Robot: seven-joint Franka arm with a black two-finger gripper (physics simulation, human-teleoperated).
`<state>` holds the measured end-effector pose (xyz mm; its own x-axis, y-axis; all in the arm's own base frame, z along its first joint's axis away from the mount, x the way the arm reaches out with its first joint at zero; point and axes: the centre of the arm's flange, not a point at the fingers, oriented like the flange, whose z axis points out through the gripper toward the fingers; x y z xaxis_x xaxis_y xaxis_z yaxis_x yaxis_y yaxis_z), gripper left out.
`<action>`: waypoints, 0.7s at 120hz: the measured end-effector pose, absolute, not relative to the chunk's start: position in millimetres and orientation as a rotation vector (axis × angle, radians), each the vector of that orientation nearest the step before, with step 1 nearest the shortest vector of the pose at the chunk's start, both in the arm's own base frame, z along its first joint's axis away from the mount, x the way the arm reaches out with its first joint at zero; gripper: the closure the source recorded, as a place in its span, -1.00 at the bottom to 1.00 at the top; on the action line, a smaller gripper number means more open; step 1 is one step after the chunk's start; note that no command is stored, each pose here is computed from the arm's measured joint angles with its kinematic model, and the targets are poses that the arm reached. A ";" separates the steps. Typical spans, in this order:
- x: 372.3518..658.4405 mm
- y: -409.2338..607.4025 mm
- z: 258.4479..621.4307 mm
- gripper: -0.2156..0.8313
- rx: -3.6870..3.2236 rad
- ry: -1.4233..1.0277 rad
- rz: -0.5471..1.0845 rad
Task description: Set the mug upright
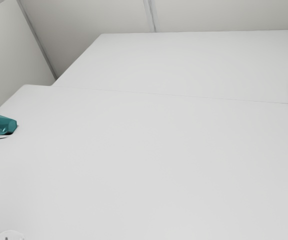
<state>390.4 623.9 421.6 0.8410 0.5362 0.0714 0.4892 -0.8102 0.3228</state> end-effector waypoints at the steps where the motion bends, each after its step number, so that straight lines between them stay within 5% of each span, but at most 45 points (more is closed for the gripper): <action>1: 390.2 626.0 419.3 -0.59 2.726 0.769 0.238; 43: 439.7 640.8 368.3 -0.59 2.663 0.369 0.630; 84: 446.8 659.7 336.8 -0.59 2.695 0.231 0.835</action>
